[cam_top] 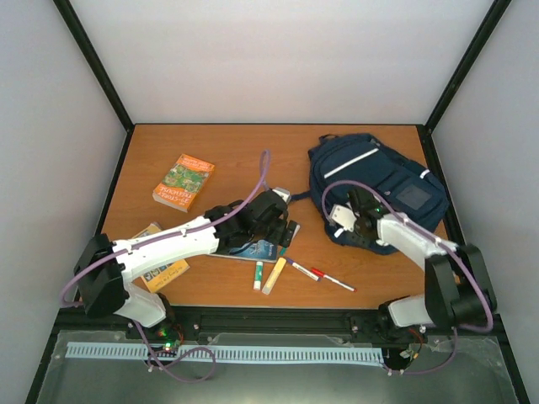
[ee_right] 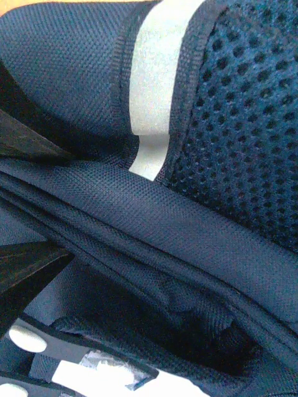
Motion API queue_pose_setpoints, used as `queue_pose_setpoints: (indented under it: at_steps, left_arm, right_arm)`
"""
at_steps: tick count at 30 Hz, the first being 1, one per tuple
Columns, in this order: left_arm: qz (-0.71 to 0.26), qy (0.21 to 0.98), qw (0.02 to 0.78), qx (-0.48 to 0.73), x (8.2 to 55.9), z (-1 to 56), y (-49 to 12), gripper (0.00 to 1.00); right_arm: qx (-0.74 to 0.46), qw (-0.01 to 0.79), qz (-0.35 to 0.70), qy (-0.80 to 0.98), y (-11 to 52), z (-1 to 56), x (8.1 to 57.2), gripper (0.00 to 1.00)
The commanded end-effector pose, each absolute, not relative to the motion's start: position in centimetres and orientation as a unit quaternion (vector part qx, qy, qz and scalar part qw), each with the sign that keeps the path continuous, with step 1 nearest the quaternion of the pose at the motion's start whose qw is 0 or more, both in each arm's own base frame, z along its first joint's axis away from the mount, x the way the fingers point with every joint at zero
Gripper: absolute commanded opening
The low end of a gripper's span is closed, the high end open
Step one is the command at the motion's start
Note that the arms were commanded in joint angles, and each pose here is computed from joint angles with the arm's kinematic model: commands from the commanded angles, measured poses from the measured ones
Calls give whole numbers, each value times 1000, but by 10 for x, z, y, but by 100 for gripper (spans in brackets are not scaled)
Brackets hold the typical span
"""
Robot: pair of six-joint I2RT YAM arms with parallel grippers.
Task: Pack the student bag
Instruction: Adjust the student bag at the center of the board.
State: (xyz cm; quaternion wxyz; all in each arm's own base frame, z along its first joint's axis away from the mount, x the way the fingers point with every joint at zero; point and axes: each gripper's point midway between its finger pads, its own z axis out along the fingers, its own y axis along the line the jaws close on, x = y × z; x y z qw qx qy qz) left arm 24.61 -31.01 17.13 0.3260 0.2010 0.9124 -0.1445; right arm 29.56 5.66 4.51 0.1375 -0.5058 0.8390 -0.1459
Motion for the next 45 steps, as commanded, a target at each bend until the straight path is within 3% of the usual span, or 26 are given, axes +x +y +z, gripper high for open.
queue_pose_setpoints:
  at_steps: [1, 7, 12, 17, 24, 27, 33, 40, 45]
  left_arm:
    - [-157, 911, 332, 185, 255, 171, -317, 96]
    - [-179, 912, 315, 193, 265, 167, -330, 96]
    - [-229, 906, 310, 176, 293, 184, -342, 96]
    - [-272, 899, 300, 168, 324, 202, -359, 96]
    - [-289, 910, 267, 133, 376, 190, -379, 95]
    - [-294, 911, 263, 117, 398, 183, -384, 93]
    - [-292, 918, 246, 106, 434, 146, -404, 84]
    - [-308, 926, 191, 109, 442, 88, -429, 79]
    - [-348, 915, 151, 136, 423, 72, -442, 53]
  right_arm:
    - [-644, 55, -80, 759, 43, 21, 208, 37]
    - [-631, 99, -135, 758, -8, 51, 229, 37]
    - [-608, 159, -44, 777, -7, 115, 226, 58]
    - [-555, 231, 31, 798, 26, 155, 216, 70]
    - [-342, 196, 36, 918, -19, 136, 237, 70]
    - [-288, 186, 19, 939, -42, 131, 231, 76]
    - [-266, 128, -34, 955, -72, 109, 201, 80]
    - [-271, 69, -92, 956, -95, 72, 184, 79]
    - [-279, 73, -108, 951, -110, 58, 211, 77]
